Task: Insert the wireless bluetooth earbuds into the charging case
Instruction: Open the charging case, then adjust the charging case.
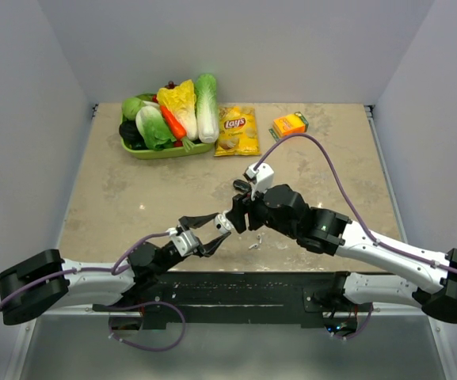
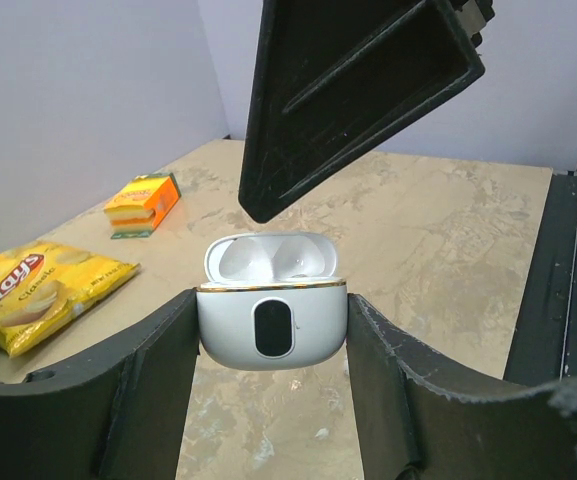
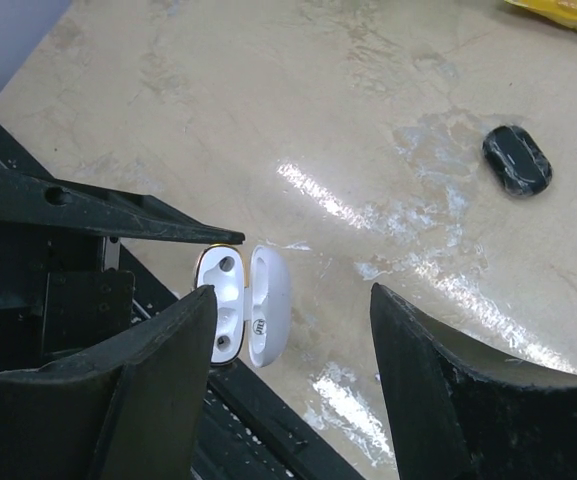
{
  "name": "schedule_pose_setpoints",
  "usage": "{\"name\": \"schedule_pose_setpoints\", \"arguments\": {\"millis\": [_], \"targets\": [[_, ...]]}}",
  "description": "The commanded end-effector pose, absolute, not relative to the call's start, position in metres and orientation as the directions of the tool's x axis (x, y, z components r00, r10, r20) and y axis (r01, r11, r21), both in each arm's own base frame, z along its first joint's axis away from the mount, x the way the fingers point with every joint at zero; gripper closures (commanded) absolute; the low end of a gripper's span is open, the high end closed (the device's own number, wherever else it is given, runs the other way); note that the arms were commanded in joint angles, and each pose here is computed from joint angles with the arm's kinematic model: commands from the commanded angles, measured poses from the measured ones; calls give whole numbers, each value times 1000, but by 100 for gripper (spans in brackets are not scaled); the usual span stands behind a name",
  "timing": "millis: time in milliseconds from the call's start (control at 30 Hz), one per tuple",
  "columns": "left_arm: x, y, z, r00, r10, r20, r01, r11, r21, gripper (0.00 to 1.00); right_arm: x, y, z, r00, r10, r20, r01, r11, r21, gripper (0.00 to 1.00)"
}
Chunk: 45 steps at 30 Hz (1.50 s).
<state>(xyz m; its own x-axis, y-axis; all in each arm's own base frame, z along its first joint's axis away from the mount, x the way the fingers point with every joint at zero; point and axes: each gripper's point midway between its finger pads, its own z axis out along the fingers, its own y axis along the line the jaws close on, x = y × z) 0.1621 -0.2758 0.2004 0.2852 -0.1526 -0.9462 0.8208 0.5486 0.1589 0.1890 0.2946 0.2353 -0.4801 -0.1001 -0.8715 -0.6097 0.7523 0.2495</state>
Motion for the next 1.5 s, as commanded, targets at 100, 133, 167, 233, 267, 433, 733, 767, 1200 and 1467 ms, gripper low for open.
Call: {"name": "schedule_pose_setpoints", "arguments": {"millis": [100, 133, 167, 233, 267, 433, 733, 767, 1200, 1467], "targets": [[156, -262, 248, 367, -327, -871, 803, 583, 120, 100, 194, 298, 255, -450, -11, -893, -600, 744, 293, 40], [157, -261, 247, 362, -325, -874, 801, 588, 114, 100, 197, 293, 257, -443, 8, -896, -579, 761, 293, 41], [158, -259, 248, 360, -328, -873, 798, 593, 107, 100, 205, 280, 266, -416, 59, -908, -526, 799, 293, 42], [162, -256, 246, 352, -321, -879, 784, 614, 90, 100, 212, 262, 264, -393, 89, -915, -460, 843, 280, 42], [167, -250, 245, 344, -320, -882, 762, 644, 64, 100, 217, 246, 269, -366, 126, -922, -401, 873, 278, 42], [184, -232, 242, 303, -334, -893, 686, 726, -38, 100, 225, 211, 205, -436, 106, -893, -282, 927, 248, 42], [182, -229, 254, 175, -528, -831, 711, 652, -265, 100, 211, 197, 146, -504, 143, -852, -231, 928, 293, 44], [176, -231, 258, 190, -533, -825, 740, 630, -236, 100, 211, 195, 148, -498, 147, -855, -229, 928, 293, 44], [144, -252, 253, 347, -435, -831, 833, 549, 60, 100, 203, 232, 213, -469, 215, -857, -400, 813, 422, 35], [135, -255, 258, 417, -420, -806, 828, 541, 146, 100, 196, 270, 243, -553, 221, -803, -470, 713, 520, 32]]}}
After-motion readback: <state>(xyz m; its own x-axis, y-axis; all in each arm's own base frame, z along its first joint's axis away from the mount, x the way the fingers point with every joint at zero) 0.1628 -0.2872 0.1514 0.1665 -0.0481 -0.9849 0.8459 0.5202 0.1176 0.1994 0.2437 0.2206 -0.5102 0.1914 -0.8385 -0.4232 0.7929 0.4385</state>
